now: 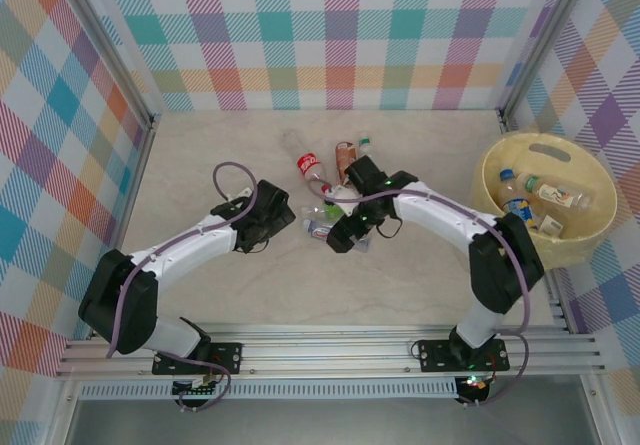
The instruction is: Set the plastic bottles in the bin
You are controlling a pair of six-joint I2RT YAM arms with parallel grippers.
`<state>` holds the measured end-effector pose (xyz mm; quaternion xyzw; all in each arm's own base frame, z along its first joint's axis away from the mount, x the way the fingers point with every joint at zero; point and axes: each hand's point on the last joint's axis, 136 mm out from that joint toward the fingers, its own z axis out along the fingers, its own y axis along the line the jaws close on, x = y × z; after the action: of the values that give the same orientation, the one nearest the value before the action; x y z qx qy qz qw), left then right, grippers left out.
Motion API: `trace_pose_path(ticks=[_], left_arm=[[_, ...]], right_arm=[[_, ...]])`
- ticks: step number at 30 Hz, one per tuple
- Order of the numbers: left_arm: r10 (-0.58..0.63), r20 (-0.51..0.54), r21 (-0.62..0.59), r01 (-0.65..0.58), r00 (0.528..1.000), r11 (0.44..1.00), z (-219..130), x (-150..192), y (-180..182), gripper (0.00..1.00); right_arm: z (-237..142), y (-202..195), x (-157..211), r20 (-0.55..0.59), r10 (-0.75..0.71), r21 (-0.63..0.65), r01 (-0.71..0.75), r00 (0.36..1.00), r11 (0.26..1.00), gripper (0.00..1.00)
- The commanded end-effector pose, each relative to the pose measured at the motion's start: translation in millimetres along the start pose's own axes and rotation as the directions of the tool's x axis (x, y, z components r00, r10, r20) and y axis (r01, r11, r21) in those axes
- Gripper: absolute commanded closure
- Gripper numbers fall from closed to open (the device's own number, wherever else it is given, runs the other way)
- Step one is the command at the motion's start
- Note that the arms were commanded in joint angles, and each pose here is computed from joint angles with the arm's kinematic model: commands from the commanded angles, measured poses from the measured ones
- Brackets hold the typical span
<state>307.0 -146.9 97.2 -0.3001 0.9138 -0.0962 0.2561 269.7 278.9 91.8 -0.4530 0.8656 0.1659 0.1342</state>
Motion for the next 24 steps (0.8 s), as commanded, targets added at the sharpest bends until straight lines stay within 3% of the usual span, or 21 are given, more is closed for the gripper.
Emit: trace_pose_path(ticks=[1, 8, 10, 13, 24], left_arm=[[-0.026, 0.020, -0.023, 0.026, 0.999, 0.999, -2.0, -4.4, 10.6, 0.00], [-0.027, 0.004, -0.028, 0.027, 1.000, 0.999, 2.8, 0.1, 12.1, 0.00], [-0.026, -0.001, -0.028, 0.025, 1.000, 0.999, 4.3, 1.4, 11.7, 0.00], [-0.029, -0.008, -0.027, 0.029, 1.000, 0.999, 6.9, 3.0, 10.9, 0.00], [-0.053, 0.023, -0.048, 0.054, 0.998, 0.997, 5.0, 0.4, 21.9, 0.00]], right_arm=[[15.5, -8.4, -19.3, 0.008, -0.075, 0.087, 0.074, 0.997, 0.993, 0.13], [54.5, -17.1, -14.4, -0.102, -0.148, 0.195, 0.165, 0.984, 0.967, 0.20], [60.7, -20.2, -13.8, -0.118, -0.147, 0.221, 0.170, 0.982, 0.960, 0.29], [67.5, -18.8, -17.8, -0.112, -0.134, 0.236, 0.158, 0.985, 0.959, 0.36], [81.9, -5.2, -18.3, -0.086, -0.151, 0.260, 0.169, 0.985, 0.951, 0.44]])
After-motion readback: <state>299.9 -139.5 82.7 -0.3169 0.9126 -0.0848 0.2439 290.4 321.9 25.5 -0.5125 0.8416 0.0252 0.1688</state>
